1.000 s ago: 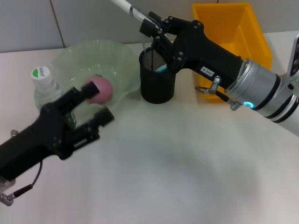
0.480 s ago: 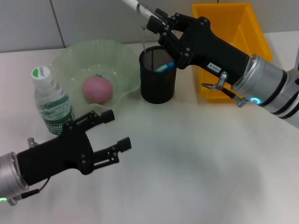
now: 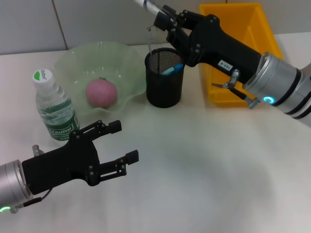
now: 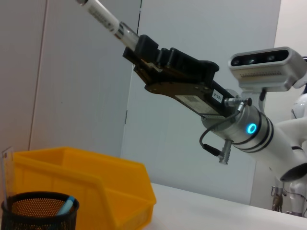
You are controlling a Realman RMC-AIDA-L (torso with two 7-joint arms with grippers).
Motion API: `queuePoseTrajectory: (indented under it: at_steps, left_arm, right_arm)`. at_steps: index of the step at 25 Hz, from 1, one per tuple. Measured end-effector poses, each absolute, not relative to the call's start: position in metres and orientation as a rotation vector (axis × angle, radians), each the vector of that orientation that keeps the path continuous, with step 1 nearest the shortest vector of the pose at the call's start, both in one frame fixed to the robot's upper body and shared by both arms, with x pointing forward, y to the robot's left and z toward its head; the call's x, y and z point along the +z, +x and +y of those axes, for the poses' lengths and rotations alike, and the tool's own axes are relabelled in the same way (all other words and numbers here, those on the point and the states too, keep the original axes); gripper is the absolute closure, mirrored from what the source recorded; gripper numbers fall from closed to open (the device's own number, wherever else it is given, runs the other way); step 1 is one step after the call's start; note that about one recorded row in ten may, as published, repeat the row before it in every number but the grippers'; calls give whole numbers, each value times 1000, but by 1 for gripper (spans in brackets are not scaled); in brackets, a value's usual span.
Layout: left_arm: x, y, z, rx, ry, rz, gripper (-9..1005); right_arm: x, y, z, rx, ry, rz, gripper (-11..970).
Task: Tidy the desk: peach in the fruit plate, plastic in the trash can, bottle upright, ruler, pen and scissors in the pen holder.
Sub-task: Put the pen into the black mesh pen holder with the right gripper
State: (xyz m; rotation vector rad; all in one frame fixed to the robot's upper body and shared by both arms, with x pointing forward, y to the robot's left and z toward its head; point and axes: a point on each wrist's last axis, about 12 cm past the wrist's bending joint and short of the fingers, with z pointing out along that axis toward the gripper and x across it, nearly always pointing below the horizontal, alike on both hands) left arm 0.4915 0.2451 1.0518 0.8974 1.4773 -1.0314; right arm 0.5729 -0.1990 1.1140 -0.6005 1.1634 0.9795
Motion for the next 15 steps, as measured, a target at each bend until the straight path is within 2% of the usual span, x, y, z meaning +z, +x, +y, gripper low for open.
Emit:
queuePoseTrajectory:
  at_steps: [15]
  left_arm:
    - [1051,491,238,-1039,965,1466,164]
  right_arm:
    - [1138,588,-220,1108,-622,1279,808]
